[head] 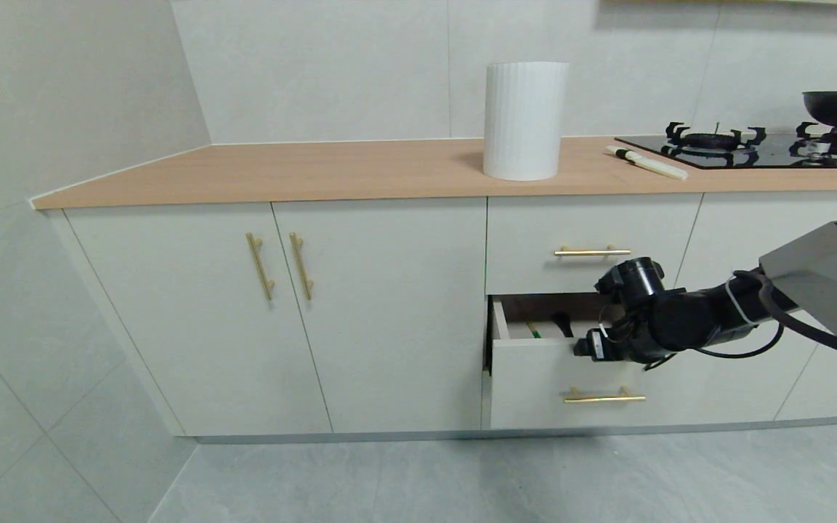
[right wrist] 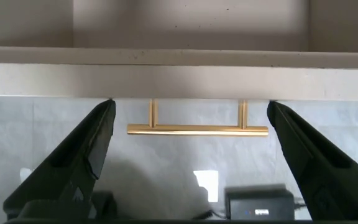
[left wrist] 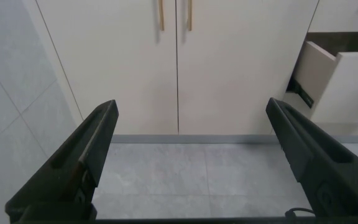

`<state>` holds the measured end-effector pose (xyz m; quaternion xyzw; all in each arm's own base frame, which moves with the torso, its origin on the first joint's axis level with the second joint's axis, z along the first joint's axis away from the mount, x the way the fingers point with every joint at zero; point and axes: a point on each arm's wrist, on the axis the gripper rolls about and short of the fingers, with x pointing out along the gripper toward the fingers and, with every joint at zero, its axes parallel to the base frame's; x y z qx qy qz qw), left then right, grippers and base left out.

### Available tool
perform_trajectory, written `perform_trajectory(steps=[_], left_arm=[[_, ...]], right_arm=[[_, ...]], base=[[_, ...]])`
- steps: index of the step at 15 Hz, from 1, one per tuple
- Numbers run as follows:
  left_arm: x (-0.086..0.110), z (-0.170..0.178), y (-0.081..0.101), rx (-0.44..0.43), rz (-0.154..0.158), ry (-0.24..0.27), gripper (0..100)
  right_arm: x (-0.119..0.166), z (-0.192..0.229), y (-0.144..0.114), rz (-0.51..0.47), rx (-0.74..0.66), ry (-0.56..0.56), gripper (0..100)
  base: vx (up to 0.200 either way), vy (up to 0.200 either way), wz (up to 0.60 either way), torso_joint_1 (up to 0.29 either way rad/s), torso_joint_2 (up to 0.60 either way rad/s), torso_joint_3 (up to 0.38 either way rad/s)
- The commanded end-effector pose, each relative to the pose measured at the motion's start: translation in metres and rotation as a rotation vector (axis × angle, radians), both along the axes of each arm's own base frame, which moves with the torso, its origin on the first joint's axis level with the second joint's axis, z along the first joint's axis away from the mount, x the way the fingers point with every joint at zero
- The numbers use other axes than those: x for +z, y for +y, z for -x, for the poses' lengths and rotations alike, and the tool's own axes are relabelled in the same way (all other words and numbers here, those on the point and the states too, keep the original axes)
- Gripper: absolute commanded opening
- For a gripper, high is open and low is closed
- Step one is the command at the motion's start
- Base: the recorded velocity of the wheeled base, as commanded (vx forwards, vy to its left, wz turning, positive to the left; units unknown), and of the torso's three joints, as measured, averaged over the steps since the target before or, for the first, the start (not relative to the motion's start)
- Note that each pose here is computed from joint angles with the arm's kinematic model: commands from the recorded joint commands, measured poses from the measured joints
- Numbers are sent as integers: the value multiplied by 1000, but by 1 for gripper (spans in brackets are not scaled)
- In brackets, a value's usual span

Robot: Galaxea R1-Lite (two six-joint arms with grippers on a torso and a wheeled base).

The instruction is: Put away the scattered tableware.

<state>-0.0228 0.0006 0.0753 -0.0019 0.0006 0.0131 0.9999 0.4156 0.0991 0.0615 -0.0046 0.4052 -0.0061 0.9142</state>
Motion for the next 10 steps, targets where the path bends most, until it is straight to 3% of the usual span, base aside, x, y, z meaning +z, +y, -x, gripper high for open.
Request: perform_trajectory(steps=[1, 6, 10], left_arm=[[0, 0, 0, 1, 1, 0, 100], [0, 0, 0, 1, 1, 0, 100], [0, 0, 0, 1, 1, 0, 100]], right_arm=[[-11, -11, -3, 1, -13, 4, 100], [-22, -29, -11, -10, -39, -21, 100], [-40, -43, -11, -29, -44, -112, 100]], base=[[0, 0, 0, 0, 0, 0], [0, 0, 0, 0, 0, 0], [0, 0, 0, 0, 0, 0]])
